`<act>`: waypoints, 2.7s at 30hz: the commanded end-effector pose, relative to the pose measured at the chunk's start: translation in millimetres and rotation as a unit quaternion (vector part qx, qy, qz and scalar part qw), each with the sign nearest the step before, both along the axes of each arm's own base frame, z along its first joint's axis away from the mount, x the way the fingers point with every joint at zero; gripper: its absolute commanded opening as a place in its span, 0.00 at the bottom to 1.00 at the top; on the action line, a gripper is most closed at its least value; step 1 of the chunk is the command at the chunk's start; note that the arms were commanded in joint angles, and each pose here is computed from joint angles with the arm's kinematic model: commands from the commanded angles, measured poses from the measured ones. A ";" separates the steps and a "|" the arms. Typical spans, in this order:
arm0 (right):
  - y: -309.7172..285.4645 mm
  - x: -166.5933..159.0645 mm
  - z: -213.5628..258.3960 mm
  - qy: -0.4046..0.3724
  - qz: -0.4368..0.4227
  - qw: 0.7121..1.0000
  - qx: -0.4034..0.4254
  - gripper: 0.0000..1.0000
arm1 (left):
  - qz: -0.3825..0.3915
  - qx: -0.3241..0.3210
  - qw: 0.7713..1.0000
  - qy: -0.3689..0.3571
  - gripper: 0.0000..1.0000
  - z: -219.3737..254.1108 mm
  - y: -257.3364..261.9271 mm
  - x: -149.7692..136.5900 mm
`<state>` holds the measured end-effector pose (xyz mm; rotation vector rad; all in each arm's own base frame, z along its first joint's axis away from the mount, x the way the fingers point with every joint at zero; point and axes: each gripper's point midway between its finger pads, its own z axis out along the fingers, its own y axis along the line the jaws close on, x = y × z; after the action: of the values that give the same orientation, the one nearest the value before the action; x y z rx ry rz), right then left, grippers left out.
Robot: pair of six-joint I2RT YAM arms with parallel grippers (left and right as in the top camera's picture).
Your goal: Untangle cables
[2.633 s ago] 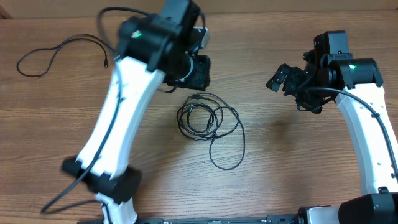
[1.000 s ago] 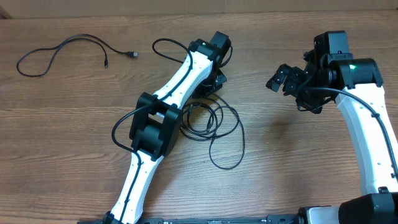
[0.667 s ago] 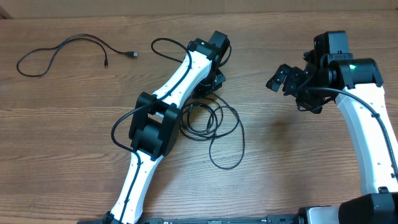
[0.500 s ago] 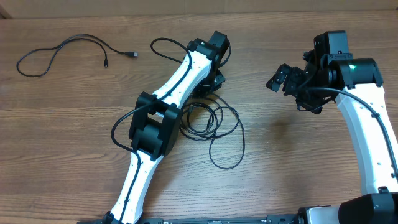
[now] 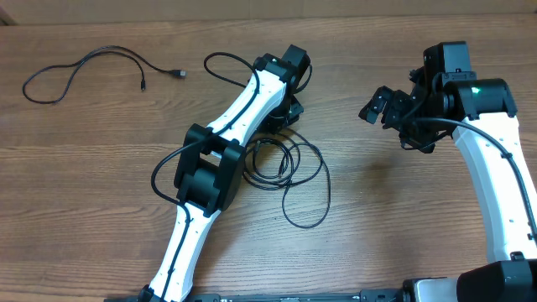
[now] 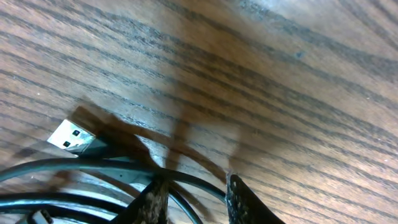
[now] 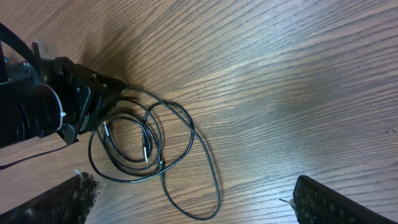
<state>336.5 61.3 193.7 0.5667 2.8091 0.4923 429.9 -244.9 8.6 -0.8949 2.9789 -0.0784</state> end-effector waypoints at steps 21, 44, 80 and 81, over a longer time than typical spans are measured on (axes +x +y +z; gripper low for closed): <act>-2.7 1.6 0.5 -0.002 -0.005 1.000 -0.004 1.00 | -0.028 0.027 0.999 0.026 0.33 -23.0 11.2 -14.4; -2.7 1.6 0.5 -0.002 -0.005 1.000 -0.004 1.00 | -0.213 -0.258 0.893 -0.301 0.04 328.8 -22.2 -9.9; -2.7 1.6 0.5 -0.002 -0.005 1.000 -0.004 1.00 | -0.162 -0.342 0.678 -0.630 0.04 598.5 83.3 -76.0; -2.7 1.6 0.5 -0.002 -0.005 1.000 -0.004 1.00 | -0.160 -0.332 0.686 -0.627 0.04 593.2 87.8 -73.5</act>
<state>336.5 61.3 193.7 0.5668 2.8091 0.4918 359.0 -168.8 599.7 -0.0808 1.6534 -1.2920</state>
